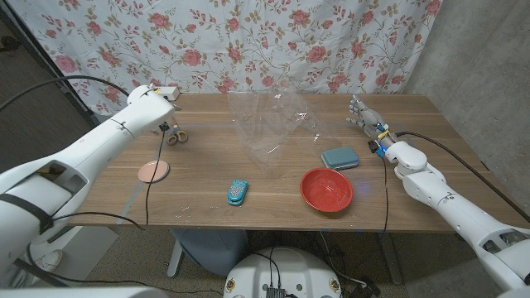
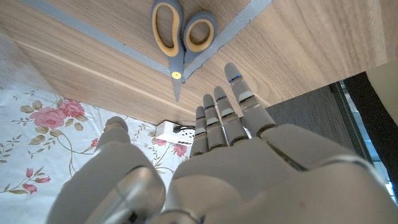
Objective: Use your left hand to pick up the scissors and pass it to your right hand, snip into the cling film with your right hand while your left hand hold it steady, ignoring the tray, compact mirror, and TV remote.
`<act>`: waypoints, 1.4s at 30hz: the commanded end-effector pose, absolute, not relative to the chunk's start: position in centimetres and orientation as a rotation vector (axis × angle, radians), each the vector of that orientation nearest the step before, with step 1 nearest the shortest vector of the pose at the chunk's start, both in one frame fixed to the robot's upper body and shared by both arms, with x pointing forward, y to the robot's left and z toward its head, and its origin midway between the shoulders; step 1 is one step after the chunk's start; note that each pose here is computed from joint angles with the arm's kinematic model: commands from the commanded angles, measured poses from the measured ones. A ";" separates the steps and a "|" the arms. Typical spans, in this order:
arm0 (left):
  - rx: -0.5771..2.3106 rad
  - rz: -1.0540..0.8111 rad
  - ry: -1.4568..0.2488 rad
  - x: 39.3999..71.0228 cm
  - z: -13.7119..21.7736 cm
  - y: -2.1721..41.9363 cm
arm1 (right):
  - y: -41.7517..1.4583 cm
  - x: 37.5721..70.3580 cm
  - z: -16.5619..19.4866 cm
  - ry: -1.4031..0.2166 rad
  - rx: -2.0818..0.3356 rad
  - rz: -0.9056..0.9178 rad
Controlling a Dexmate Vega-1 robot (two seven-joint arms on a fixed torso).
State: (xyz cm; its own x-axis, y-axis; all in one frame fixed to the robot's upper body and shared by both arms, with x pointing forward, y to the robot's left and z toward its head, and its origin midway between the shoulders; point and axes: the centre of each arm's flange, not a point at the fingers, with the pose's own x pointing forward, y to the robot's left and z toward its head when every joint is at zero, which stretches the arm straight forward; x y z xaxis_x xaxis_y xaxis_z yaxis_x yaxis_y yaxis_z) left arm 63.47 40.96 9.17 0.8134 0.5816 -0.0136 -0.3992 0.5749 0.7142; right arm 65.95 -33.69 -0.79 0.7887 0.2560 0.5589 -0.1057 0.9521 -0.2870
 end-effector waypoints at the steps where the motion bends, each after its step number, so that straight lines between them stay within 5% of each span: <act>1: 0.778 0.601 0.314 64.0 8.9 41.4 | -33.7 66.0 -1.2 -0.626 -0.242 0.186; 42: 0.852 0.632 0.390 67.2 9.1 42.0 | -33.1 67.1 -1.4 -0.600 -0.231 0.165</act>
